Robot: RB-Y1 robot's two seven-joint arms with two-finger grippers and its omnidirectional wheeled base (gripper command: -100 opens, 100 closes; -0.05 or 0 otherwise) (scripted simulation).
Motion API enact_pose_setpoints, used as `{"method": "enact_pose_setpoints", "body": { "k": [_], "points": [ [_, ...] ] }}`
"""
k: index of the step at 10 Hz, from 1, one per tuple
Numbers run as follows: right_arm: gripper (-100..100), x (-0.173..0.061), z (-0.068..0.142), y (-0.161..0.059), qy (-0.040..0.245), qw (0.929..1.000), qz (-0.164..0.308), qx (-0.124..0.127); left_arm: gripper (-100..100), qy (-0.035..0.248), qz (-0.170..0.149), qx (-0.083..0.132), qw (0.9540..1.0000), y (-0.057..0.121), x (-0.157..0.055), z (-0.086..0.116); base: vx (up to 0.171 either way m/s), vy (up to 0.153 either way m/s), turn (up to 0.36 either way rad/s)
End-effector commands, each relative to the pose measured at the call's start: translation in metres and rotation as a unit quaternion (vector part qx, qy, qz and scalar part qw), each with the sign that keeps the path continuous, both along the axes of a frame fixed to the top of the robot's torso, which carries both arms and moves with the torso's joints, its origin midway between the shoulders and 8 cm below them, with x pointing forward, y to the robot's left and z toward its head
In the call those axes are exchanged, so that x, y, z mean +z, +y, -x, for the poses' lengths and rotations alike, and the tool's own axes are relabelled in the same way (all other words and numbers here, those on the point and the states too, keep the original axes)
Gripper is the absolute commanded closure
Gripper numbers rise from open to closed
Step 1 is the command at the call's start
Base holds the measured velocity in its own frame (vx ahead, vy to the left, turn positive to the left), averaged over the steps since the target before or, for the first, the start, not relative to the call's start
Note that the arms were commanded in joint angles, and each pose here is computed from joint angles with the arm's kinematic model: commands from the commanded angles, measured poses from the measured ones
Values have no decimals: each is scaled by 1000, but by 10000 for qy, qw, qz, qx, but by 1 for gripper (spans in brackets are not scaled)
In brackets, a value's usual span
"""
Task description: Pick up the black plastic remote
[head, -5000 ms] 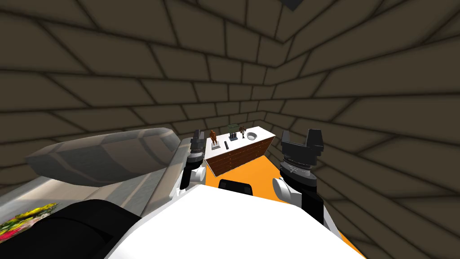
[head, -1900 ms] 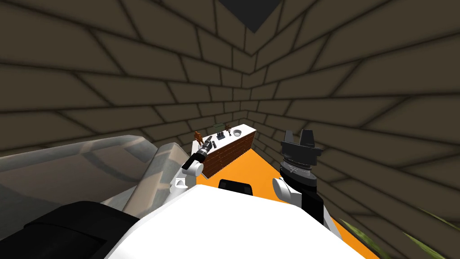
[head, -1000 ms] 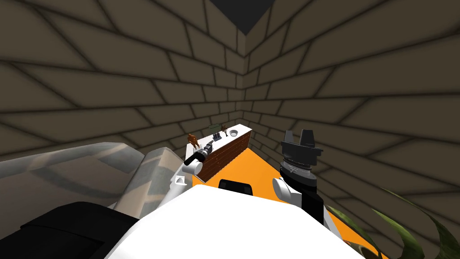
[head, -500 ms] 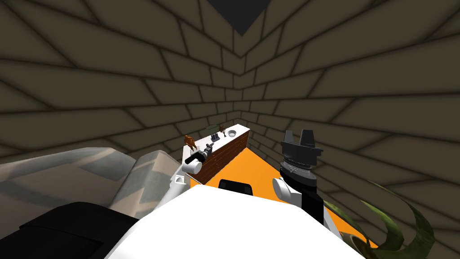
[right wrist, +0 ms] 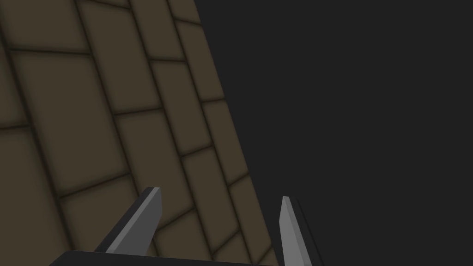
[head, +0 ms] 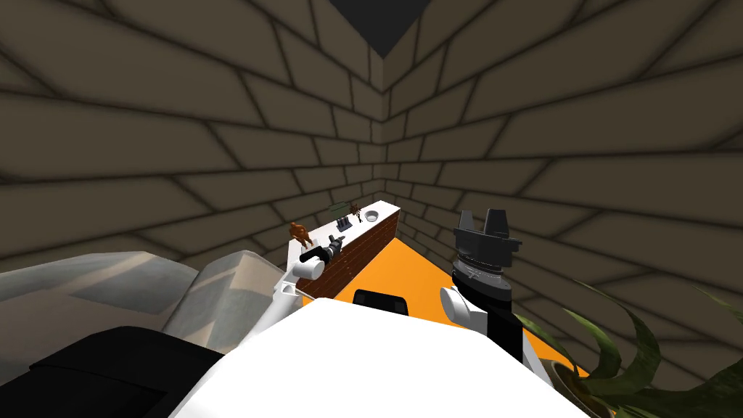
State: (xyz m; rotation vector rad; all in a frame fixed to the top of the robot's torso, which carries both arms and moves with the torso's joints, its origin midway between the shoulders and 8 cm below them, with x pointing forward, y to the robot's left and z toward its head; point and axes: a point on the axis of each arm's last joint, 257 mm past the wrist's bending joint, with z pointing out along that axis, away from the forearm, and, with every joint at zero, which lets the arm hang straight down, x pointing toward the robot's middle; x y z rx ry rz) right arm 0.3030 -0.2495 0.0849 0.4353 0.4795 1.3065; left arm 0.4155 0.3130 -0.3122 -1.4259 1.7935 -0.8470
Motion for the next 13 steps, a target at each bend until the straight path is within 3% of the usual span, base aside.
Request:
{"method": "enact_pose_setpoints", "body": {
  "k": [1,2,4,7,8,11,12,13],
  "points": [
    [0,0,0,0,0,10000,0,0,-100,279,-41,-34,9996,3,-13,6,33,27,-106],
    [0,0,0,0,0,10000,0,0,-100,494,-114,-62,9987,12,-24,12,45,33,-159],
    [0,0,0,0,0,10000,0,-1,-100,679,-118,-81,9976,11,-32,18,30,26,-46],
    [0,0,0,0,0,10000,0,-1,-100,1336,-271,-157,9905,30,-61,40,36,37,-167],
    [0,0,0,0,0,10000,0,0,-100,1428,-271,-168,9892,30,-64,44,41,45,-80],
    [0,0,0,0,1,10000,1,-1,-100,2023,-416,-233,9782,51,-87,67,45,62,-154],
    [0,0,0,0,0,10000,1,0,-100,2128,-412,-246,9759,50,-90,72,43,58,-87],
    [0,0,0,0,1,10000,1,-1,-100,2386,-478,-272,9696,61,-99,83,52,51,-162]
  ]
}}
